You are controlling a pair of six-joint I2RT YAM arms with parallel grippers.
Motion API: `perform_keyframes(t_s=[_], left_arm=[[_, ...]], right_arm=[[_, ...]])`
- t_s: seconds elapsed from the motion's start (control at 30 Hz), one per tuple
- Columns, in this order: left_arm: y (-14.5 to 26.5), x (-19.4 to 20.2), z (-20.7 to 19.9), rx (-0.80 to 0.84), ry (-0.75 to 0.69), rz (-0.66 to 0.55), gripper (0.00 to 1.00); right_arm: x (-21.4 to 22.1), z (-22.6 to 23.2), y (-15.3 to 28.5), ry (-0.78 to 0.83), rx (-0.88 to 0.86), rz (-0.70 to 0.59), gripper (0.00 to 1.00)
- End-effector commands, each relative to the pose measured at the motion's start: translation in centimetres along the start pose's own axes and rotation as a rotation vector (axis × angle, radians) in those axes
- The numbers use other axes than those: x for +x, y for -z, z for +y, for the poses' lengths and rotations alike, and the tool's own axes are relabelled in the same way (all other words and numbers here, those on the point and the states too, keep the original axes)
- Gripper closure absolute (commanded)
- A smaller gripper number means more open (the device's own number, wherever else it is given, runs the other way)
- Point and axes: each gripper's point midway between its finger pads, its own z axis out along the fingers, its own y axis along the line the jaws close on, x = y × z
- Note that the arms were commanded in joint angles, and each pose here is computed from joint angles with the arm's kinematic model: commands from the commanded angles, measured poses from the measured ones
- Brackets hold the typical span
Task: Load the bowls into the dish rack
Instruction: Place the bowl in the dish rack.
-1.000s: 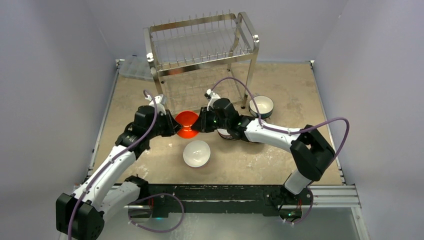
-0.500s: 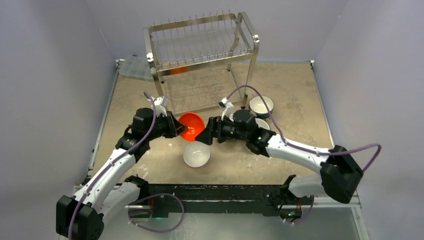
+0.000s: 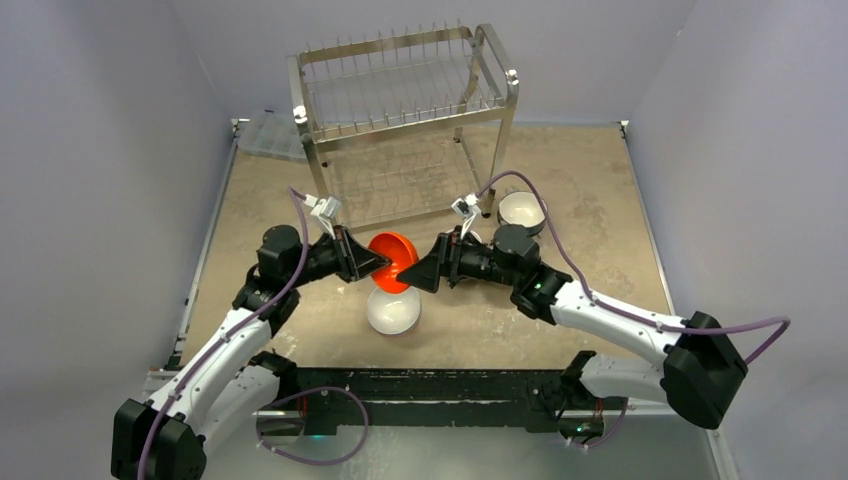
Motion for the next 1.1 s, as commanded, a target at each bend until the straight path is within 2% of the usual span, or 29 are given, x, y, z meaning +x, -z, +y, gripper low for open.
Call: perform_keyframes(t_s=[0.0,0.13,0.3,0.37,0.43,0.53,0.57,0.7,0.77,0.8,0.83,0.9,0.97,1.07], left_arm=[[0.4,-1.3,-2.7,0.108,-0.067,-0.020,1.00],[0.4,-0.6,-2.0,0.082,-0.066,0.005,1.00],[0.5,0.1,-1.3,0.053,-0.060,0.021,1.00],[0.6,0.2,-0.9,0.033,-0.056,0.018,1.00],[0.6,0.2,-0.6,0.021,-0.057,0.012,1.00],[0.5,0.3,-0.1,0.003,-0.047,0.013,1.00],[0.4,0.5,0.1,-0.001,-0.041,0.018,1.00],[0.3,0.7,0.4,-0.009,-0.030,0.027,1.00],[0.3,0.7,0.5,-0.018,-0.029,0.024,0.85],[0.4,0.6,0.6,-0.024,-0.029,0.018,0.74],[0.5,0.5,0.6,-0.029,-0.032,0.011,0.57],[0.6,0.1,0.6,-0.042,-0.037,-0.008,0.35],[0.9,-0.4,0.8,-0.076,-0.037,-0.040,0.19],[1.2,-0.7,1.1,-0.099,-0.034,-0.075,0.06]], right_arm=[[-2.2,3.3,-1.0,0.029,-0.126,-0.016,0.01],[-2.8,4.4,-1.9,0.038,-0.179,0.000,0.05],[-3.0,5.2,-2.1,0.048,-0.204,0.022,0.21],[-2.9,5.4,-2.1,0.046,-0.213,0.033,0.34],[-2.8,5.5,-2.0,0.036,-0.219,0.040,0.52],[-2.2,5.5,-1.8,0.011,-0.219,0.075,0.96],[-2.2,5.5,-1.8,0.005,-0.212,0.079,1.00],[-2.5,5.5,-1.7,0.021,-0.199,0.067,1.00],[-2.5,5.1,-1.7,0.024,-0.173,0.062,1.00],[-2.6,4.7,-1.8,0.024,-0.151,0.058,1.00],[-2.8,4.5,-1.8,0.025,-0.131,0.050,1.00],[-2.9,3.7,-1.8,0.020,-0.089,0.041,1.00],[-3.0,2.9,-2.0,0.021,-0.048,0.032,1.00],[-2.9,2.2,-2.1,0.019,-0.014,0.034,1.00]])
